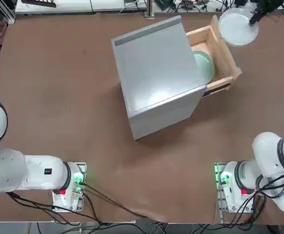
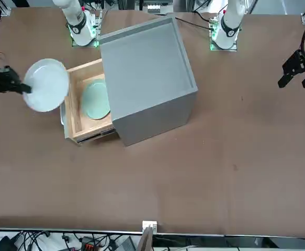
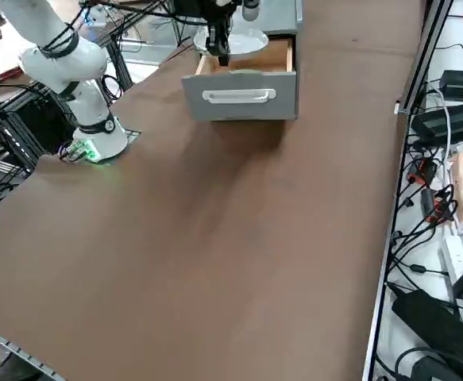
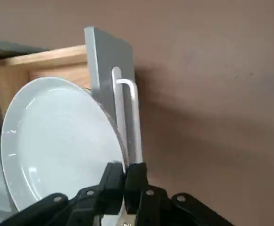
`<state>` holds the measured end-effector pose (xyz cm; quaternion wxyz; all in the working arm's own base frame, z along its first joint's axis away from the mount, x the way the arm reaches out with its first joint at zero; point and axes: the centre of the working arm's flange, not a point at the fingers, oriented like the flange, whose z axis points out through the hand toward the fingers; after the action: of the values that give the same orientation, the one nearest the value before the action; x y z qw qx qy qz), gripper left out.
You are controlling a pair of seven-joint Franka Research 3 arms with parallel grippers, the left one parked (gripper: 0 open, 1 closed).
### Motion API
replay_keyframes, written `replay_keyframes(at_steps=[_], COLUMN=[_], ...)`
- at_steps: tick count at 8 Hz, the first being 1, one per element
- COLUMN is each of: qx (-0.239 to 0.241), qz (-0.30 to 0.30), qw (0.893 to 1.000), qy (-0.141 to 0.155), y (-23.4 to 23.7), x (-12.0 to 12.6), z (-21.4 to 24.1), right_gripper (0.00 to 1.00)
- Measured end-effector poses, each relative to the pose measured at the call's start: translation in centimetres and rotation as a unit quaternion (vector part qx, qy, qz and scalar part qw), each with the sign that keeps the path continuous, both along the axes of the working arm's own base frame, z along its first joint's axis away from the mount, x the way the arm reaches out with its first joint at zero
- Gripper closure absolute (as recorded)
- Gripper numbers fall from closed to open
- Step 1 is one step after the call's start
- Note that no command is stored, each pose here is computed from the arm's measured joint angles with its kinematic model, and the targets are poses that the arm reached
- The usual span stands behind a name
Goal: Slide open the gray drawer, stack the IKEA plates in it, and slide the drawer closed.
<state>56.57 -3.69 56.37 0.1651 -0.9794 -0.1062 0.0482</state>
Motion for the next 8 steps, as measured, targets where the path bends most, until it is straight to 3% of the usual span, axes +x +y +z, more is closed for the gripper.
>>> replay_keyframes(at_steps=[4, 8], qx=[-0.050, -0.095], qz=[0.018, 0.028], qw=[0.999, 0.995], qy=[-0.003, -0.016], y=[9.3, 12.7], x=[-0.8, -1.1], z=[-2.8, -3.8], right_gripper=[1.00, 1.00])
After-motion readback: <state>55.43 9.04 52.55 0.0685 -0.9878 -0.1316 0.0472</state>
